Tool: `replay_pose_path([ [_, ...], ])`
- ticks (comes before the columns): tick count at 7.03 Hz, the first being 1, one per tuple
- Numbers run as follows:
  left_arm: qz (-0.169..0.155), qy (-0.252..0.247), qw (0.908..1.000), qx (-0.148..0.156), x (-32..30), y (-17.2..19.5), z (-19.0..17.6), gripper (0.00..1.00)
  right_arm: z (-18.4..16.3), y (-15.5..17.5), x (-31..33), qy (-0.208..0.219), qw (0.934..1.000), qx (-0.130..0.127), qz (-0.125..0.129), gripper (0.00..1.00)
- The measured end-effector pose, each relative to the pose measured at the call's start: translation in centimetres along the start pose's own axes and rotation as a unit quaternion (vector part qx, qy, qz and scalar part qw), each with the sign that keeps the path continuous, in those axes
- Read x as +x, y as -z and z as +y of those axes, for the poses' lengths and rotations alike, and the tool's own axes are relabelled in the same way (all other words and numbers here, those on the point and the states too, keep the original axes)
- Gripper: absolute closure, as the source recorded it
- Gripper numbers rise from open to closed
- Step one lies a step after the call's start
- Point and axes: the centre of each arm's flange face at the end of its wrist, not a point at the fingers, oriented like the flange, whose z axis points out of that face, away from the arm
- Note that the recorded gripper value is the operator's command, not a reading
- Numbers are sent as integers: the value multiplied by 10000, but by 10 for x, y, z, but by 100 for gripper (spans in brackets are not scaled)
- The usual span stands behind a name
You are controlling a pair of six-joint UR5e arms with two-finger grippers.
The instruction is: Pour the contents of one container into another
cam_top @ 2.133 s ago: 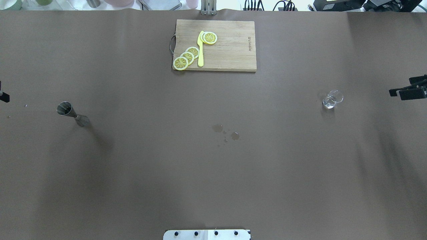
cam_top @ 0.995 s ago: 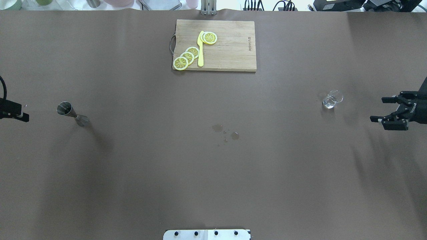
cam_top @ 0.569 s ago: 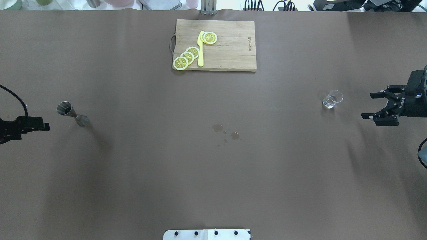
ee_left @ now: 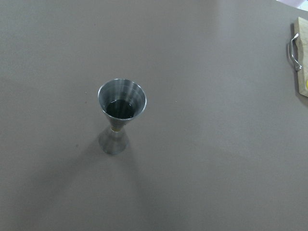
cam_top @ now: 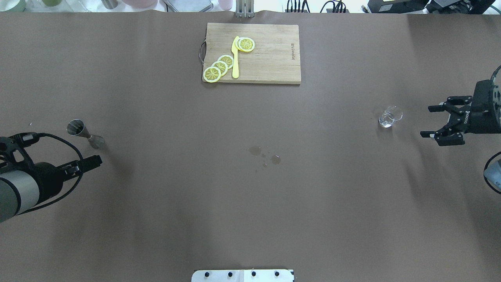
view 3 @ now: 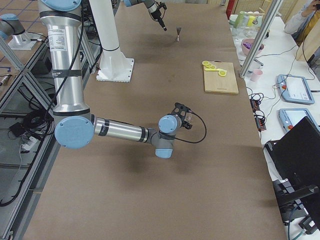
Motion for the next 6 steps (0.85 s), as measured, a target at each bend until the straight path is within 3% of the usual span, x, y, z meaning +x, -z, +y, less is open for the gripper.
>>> replay_pose_path([
  [3, -295, -419, 9957, 769, -31, -33, 26, 2, 15, -1, 11, 173, 9998, -68, 12, 0],
  [6, -36, -289, 9925, 1190, -59, -58, 35, 2, 1, -15, 30, 320, 9990, 84, 317, 1],
])
